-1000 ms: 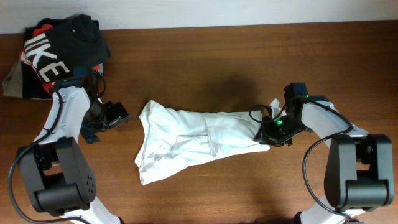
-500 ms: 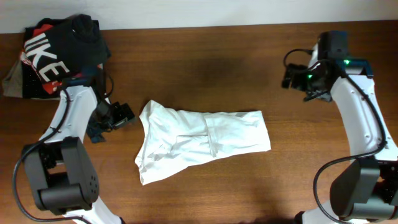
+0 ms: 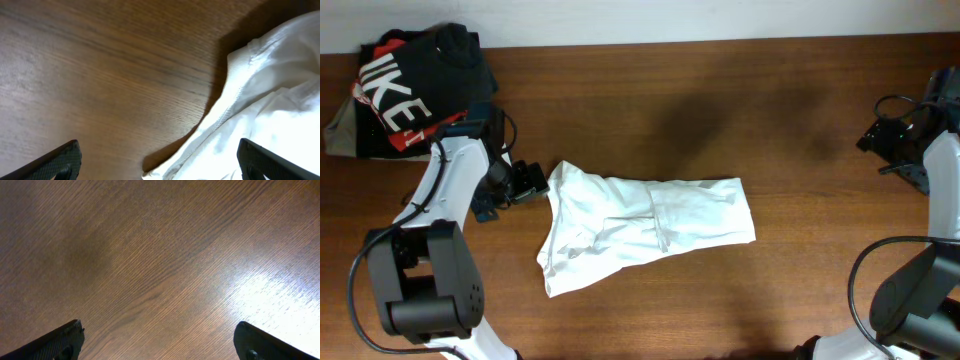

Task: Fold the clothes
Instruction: 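Release the shirt and retract the right gripper to the right side, then grasp the shirt's left end with the left gripper and fold it rightward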

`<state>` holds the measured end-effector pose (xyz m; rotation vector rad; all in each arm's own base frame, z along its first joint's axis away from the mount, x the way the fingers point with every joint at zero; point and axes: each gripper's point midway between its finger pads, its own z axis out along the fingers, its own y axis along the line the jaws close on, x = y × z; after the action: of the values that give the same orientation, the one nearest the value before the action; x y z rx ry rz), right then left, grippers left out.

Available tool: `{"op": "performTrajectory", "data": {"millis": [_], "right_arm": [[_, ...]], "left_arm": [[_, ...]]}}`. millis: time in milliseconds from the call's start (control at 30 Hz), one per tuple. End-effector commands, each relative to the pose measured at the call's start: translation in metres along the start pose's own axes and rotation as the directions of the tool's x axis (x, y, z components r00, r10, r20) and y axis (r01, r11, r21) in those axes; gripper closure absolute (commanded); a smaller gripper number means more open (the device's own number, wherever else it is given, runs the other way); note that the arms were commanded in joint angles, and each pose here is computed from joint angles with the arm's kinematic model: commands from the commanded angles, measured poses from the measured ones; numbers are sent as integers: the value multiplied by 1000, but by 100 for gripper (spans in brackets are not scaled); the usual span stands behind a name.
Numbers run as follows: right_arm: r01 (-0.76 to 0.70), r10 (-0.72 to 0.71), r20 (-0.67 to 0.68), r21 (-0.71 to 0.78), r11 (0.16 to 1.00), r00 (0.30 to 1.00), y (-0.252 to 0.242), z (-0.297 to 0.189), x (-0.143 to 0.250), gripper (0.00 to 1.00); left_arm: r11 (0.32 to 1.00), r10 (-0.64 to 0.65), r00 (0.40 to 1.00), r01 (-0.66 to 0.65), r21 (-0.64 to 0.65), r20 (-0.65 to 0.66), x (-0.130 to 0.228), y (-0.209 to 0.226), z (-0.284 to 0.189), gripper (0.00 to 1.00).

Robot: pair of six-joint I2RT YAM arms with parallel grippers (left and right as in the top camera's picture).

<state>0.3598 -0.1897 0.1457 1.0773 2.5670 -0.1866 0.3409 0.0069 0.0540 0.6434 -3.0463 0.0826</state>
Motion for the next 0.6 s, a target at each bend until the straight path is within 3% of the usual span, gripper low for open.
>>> {"op": "performTrajectory", "data": {"millis": [0,100,233,400,567], "right_arm": [[-11,11,6,24,1000,1000,-4,1,-2,1],[-11,11,6,24,1000,1000,-4,1,-2,1],[-11,11,6,24,1000,1000,-4,1,-2,1],[-11,11,6,24,1000,1000,-4,1,-2,1],[-11,11,6,24,1000,1000,-4,1,-2,1]], "left_arm": [[986,131,991,-133,97,27,-3,-17,-7,1],[978,145,989,-148,147,26,-7,-14,-7,1],[909,232,971,-195,369,-56,4,-33,7,1],[903,269,946,-182,390,-183,23,-40,39,1],[893,332,918,-231,387,-217,52,-51,62,1]]}}
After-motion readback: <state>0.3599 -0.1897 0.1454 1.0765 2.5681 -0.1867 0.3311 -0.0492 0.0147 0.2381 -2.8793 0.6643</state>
